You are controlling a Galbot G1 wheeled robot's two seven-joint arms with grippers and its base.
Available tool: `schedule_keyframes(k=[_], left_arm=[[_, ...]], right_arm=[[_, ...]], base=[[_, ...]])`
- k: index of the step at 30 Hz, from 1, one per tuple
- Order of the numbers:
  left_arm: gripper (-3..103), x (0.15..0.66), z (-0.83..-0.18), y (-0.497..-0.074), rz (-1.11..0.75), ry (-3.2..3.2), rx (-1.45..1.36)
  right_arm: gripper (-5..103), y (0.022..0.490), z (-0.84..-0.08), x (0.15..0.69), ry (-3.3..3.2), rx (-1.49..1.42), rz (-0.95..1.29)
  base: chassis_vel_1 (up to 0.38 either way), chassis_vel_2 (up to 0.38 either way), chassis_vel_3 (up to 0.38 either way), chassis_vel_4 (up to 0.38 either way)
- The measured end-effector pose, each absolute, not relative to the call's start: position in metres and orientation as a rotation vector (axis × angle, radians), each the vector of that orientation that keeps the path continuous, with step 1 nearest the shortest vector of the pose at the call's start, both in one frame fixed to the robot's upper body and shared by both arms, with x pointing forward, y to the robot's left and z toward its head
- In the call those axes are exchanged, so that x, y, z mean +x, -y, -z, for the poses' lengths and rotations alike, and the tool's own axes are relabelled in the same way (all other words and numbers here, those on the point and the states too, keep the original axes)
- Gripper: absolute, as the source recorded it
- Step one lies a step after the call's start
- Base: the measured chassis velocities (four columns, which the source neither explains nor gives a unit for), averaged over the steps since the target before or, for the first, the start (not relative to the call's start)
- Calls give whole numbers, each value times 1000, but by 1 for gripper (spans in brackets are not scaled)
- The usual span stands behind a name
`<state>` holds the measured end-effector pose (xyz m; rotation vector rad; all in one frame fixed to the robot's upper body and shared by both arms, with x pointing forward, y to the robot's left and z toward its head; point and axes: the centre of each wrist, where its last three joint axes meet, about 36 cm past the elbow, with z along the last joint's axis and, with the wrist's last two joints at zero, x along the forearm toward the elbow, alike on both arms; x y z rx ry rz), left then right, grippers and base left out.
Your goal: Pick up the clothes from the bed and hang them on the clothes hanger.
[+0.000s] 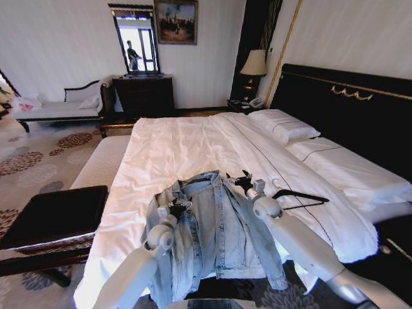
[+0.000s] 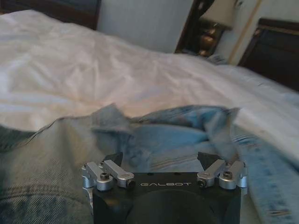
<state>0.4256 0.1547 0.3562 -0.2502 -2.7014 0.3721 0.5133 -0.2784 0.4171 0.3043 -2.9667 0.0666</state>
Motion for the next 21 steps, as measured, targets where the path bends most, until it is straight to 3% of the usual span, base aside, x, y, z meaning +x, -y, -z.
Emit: schedule_keyframes(k=[12,21], left_arm=[[76,477,-346,-135,-365,2692,-205],[74,497,-338,-117,-400,2653,-174]], right_arm=[[100,281,-414,515,2960,281,-51],[100,285,-419,519,2967,263,-16]], base=[[0,0,0,0],[0,0,0,0]])
